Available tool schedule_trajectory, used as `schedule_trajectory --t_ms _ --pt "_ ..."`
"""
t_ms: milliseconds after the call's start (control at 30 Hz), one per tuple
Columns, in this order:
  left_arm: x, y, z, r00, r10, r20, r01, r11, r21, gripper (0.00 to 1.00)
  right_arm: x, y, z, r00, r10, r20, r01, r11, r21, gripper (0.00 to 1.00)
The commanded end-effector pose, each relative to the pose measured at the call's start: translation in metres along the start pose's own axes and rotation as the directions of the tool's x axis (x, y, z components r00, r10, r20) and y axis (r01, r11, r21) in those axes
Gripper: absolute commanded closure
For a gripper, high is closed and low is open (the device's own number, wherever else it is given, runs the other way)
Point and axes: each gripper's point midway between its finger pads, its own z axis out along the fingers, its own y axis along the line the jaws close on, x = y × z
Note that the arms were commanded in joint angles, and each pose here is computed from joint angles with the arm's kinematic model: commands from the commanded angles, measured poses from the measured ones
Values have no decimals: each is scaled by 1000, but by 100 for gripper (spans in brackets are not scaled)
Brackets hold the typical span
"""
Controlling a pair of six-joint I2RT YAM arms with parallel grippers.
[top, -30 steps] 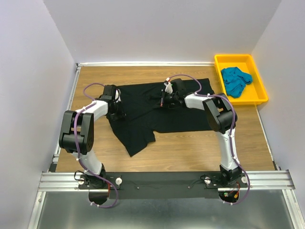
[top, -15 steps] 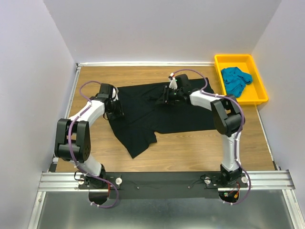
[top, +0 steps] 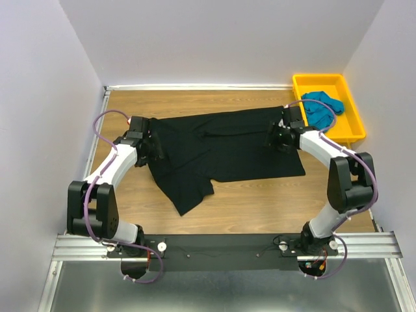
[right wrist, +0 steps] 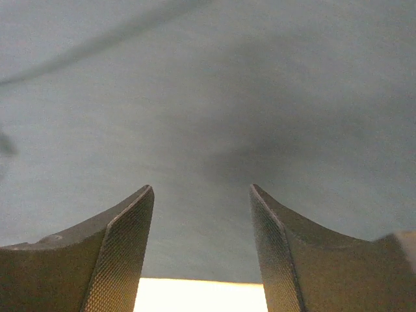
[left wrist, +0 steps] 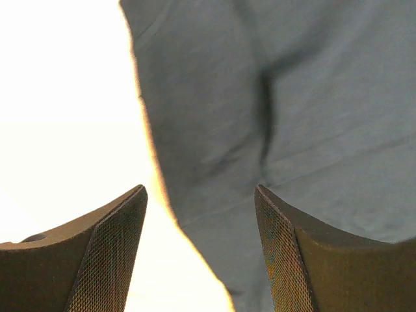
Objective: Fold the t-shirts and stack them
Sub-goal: Fold the tshirt
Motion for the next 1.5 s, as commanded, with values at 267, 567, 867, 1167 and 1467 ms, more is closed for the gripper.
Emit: schedule_trajectory --t_ms 267,567,867,1167,1467 --pt "34 55 -8 994 -106 -19 101 981 -169 27 49 -147 -68 966 258 10 -230 841 489 30" --pt "50 47 12 991 -86 -104 73 990 -121 34 64 -172 -73 934 357 31 -320 793 519 30" --pt "60 35 20 986 -50 -157 44 998 -40 40 72 -172 -70 918 395 24 -354 791 500 30" --pt "67 29 24 982 -25 -190 25 1000 -1 46 80 -173 -68 912 410 14 -362 788 497 31" --pt "84 35 29 970 -9 -243 6 1000 -15 56 84 -172 -66 909 417 14 -370 790 490 32"
